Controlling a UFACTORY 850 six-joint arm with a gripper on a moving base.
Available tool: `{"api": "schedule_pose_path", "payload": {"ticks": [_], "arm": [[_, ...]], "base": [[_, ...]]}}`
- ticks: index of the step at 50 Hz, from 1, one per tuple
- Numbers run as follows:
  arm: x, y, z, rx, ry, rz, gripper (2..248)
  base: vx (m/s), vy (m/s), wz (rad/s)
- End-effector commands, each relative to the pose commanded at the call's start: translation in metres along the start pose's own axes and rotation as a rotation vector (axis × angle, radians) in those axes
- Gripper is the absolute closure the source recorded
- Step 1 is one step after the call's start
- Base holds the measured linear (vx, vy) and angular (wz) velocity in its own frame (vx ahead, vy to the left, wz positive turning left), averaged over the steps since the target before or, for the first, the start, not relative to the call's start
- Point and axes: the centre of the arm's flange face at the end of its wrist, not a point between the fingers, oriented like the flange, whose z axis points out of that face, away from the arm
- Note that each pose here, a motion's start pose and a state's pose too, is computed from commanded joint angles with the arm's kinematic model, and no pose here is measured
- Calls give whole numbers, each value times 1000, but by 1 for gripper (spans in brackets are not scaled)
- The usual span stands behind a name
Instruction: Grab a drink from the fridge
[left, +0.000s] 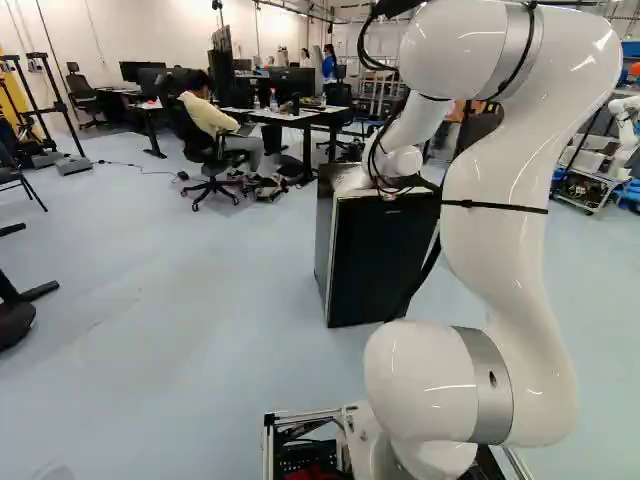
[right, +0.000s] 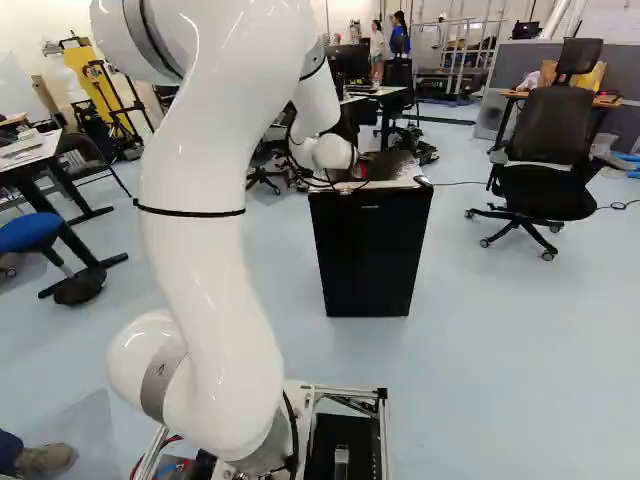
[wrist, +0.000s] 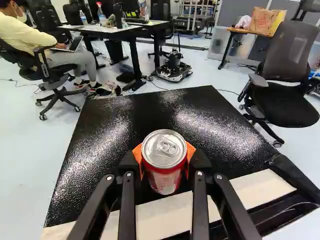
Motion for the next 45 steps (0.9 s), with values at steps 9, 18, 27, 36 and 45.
{"api": "schedule_pose_path", "payload": {"ticks": [9, 18, 27, 36, 45], "arm": [[9, 0, -5, -1, 16, -1, 150], [18, 0, -11, -1, 33, -2, 150], [18, 0, -11, -1, 33, -2, 150], [17, -1, -13, 0, 34, -2, 150], [15, -4, -18, 4, 35, -3, 150]], "base": [[0, 0, 0], [0, 0, 0], [0, 0, 0], [0, 0, 0], [0, 0, 0]]}}
